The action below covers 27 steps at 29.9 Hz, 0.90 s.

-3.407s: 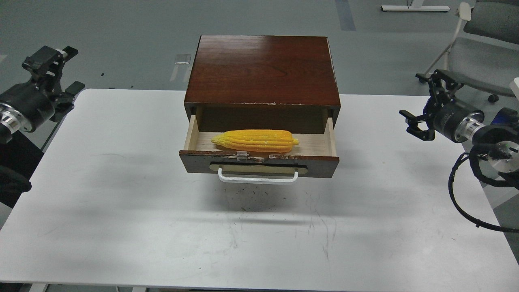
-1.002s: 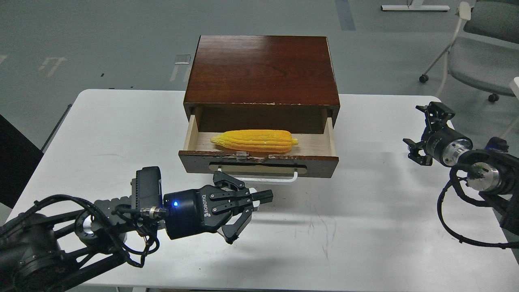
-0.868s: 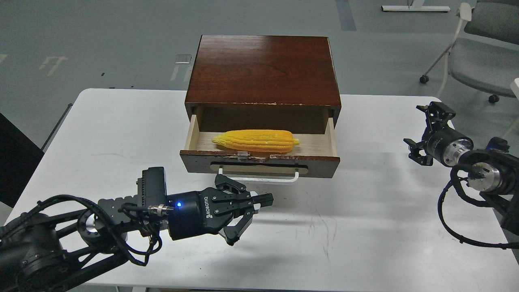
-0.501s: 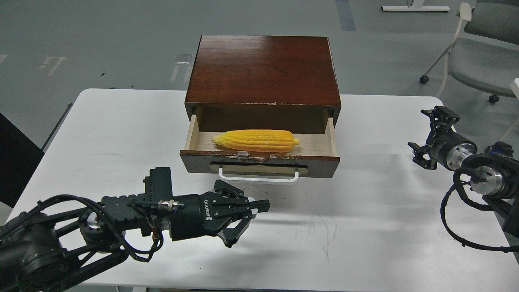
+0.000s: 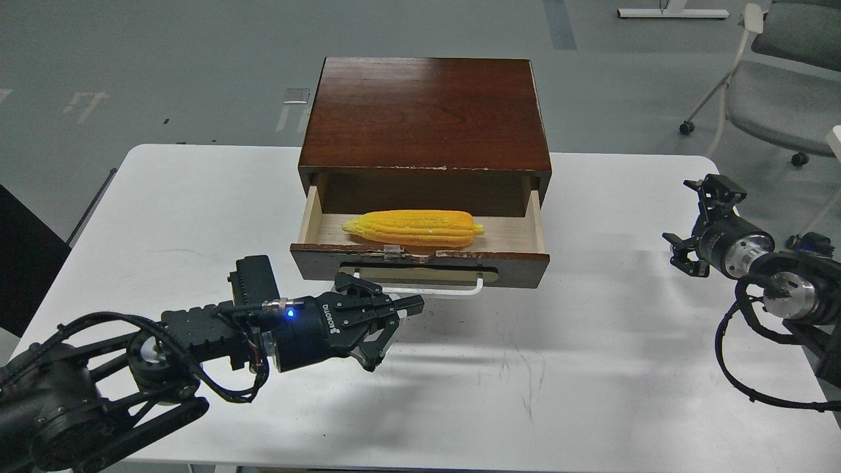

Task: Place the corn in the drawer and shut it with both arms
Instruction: 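Align the left gripper against the drawer front below the handle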

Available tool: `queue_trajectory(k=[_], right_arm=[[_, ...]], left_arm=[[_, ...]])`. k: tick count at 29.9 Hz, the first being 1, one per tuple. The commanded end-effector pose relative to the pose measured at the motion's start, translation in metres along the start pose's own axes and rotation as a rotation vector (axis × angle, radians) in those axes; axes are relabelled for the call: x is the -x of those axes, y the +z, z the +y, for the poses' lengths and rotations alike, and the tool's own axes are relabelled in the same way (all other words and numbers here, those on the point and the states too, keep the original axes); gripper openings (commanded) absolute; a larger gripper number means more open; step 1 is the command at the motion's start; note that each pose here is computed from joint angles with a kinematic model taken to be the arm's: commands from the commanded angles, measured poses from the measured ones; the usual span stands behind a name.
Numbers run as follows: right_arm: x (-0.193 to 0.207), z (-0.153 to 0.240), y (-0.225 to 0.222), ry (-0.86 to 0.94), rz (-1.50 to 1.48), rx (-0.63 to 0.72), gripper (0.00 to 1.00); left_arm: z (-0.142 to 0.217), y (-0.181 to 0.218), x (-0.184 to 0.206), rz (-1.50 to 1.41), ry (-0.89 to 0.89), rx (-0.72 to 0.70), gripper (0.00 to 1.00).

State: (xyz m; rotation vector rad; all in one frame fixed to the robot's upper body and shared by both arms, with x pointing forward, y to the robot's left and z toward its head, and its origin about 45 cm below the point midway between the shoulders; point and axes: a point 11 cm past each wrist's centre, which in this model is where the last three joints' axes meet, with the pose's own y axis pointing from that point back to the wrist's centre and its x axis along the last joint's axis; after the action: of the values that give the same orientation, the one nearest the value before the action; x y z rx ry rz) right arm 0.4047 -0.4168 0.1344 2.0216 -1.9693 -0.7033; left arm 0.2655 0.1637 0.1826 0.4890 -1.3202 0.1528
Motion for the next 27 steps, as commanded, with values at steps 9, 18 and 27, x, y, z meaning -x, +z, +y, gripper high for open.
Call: queue_trajectory(k=[9, 18, 27], right_arm=[[-0.002, 0.0005, -0.0018, 0.006, -0.004, -0.006, 1.0], [-0.003, 0.0013, 0.003, 0.008, -0.007, 0.002, 1.0], [-0.0041, 0.0017, 0.0044, 0.011, -0.008, 0.004, 1.0]], left_arm=[[0.0013, -0.007, 0.0019, 0.002, -0.004, -0.031, 0.0], [0.0005, -0.0019, 0.005, 0.007, -0.011, -0.014, 0.0], [0.0046, -0.0034, 0.0091, 0.013, -0.021, -0.022, 0.0]])
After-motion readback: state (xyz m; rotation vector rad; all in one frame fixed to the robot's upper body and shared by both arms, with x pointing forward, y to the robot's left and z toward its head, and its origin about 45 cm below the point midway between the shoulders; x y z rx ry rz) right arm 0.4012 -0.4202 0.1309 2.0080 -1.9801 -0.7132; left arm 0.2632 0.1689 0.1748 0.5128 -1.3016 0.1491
